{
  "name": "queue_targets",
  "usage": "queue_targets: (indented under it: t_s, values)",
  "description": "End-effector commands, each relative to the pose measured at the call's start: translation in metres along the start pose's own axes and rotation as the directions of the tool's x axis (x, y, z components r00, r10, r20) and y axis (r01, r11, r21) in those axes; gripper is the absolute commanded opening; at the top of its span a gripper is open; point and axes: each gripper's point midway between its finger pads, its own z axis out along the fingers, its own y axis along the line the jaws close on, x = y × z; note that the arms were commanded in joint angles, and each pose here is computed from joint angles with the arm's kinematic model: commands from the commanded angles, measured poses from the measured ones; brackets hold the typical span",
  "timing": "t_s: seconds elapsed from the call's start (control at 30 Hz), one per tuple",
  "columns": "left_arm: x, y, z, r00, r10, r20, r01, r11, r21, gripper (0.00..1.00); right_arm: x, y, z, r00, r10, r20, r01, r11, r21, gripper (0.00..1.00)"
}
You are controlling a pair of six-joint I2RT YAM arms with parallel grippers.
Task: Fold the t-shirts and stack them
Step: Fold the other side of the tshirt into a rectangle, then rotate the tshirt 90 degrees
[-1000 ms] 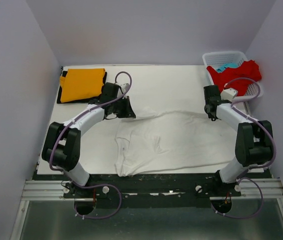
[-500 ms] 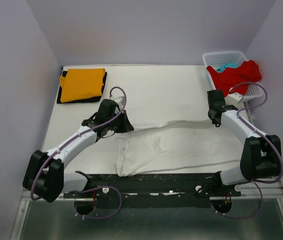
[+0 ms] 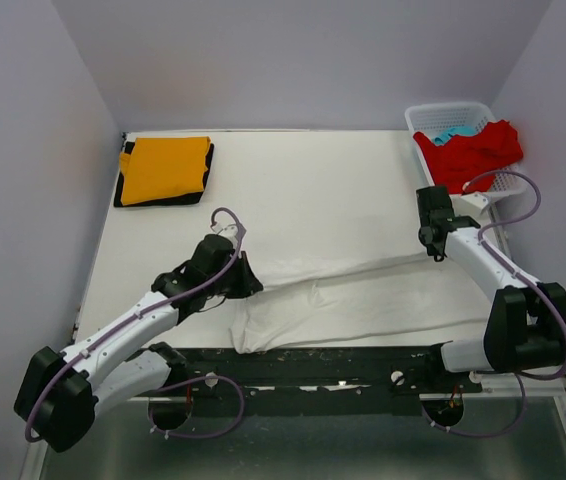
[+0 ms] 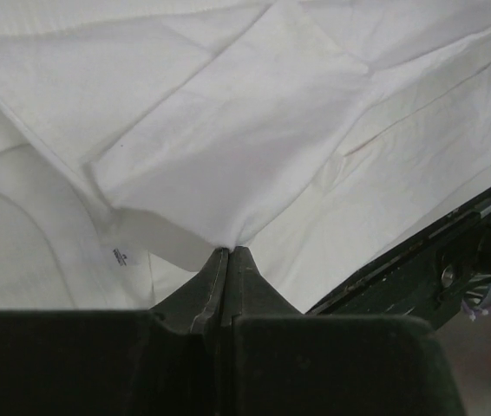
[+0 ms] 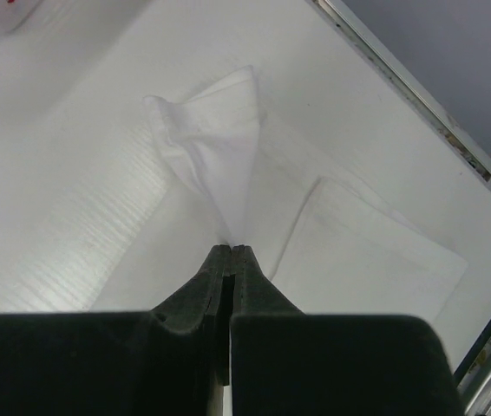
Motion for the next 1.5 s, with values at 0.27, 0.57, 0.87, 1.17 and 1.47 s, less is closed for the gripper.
queue_targets:
  t_s: [0.27,0.57,0.87,1.17,1.47]
  values:
    - [0.085,0.027,-0.002,0.982,-0.089,-0.169,0.077,0.994,-0.074,0.0,0.06,-0.043,-0.003,0.988,0.072,-0.139,-0.048,0.984,0.174,0.13]
    - [0.07,0.012,-0.037,0.99,-0.047,-0.13,0.037,0.996,-0.082,0.99,0.031,-0.061,-0.012,0.993,0.1,-0.065,-0.075,0.945,0.318,0.86]
    - [0.046,-0.055,-0.023,0.991,0.024,-0.129,-0.001,0.985,0.173,0.99,0.024,0.044,-0.055,0.991,0.007,-0.136,-0.07,0.883,-0.465,1.0]
    - [0.074,-0.026,0.045,0.951,-0.076,-0.298,0.081,0.997,0.004,0.99,0.081,0.112,-0.124,0.958,-0.168,-0.231,-0.14,0.429,-0.892,1.0]
    - [0.009,0.054,0.096,0.922,-0.297,-0.247,0.207,0.92,-0.333,0.99,0.082,0.137,-0.105,0.941,-0.19,-0.279,-0.165,0.463,-0.871,1.0]
